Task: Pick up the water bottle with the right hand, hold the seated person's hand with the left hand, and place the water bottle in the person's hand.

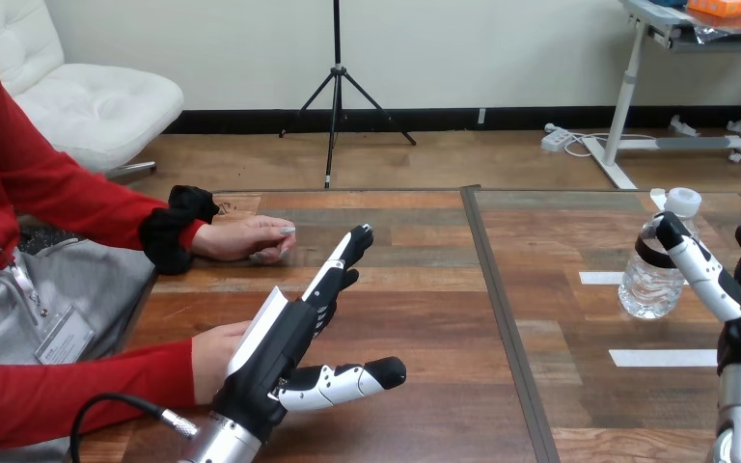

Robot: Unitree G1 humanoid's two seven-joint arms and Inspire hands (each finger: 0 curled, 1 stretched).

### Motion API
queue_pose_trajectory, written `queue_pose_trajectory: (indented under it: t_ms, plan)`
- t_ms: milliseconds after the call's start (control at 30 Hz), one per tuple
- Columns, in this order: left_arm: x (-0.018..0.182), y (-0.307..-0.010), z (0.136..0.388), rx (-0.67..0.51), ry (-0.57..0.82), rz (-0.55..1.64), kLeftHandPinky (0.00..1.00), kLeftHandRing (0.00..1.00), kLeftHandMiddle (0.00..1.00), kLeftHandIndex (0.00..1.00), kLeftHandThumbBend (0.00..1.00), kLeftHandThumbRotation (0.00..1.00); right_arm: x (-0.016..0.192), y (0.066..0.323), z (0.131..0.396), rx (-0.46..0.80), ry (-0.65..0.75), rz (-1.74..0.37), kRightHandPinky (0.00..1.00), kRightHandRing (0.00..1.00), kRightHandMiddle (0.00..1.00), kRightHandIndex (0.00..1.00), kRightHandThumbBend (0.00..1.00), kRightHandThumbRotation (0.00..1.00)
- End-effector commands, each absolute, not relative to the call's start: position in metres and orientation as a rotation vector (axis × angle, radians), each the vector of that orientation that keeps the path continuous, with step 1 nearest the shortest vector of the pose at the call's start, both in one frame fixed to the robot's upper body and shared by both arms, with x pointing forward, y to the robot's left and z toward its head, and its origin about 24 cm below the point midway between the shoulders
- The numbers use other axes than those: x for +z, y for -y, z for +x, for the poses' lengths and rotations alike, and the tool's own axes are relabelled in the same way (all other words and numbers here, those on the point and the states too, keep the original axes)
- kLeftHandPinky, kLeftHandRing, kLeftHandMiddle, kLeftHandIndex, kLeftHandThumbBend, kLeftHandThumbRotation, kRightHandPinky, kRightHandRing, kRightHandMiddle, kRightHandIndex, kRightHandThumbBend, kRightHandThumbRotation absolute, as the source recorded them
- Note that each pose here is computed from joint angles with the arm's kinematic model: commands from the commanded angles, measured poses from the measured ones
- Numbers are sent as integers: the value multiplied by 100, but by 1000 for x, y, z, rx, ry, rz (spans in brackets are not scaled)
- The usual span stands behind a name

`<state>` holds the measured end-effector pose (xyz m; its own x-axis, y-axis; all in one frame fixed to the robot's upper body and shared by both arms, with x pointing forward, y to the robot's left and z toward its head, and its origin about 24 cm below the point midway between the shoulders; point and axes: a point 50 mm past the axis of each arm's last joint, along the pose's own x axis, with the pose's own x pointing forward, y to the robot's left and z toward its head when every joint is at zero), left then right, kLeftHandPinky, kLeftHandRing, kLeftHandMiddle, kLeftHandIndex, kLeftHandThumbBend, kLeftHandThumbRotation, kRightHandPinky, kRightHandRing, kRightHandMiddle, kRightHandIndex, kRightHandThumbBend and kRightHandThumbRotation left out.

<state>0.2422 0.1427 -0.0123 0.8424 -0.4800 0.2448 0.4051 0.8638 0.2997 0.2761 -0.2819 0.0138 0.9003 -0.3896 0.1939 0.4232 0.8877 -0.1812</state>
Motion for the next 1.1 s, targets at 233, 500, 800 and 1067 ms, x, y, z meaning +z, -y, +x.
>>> queue_pose_trajectory:
  t_ms: [233, 500, 800, 1067]
  plan:
    - [6, -143, 253, -450, 419, 239, 96, 100, 100, 100, 100, 62, 34, 280, 304, -414, 151, -279, 100, 100, 100, 100, 100, 56]
    - [7, -143, 253, -453, 430, 235, 95, 100, 100, 100, 100, 61, 31, 278, 308, -409, 111, -287, 100, 100, 100, 100, 100, 57]
    - [7, -143, 253, -452, 430, 236, 95, 100, 100, 100, 100, 61, 29, 277, 312, -401, 63, -268, 100, 100, 100, 100, 100, 58]
    - [7, -143, 253, -453, 433, 236, 95, 100, 100, 100, 100, 62, 28, 278, 315, -402, 37, -266, 100, 100, 100, 100, 100, 58]
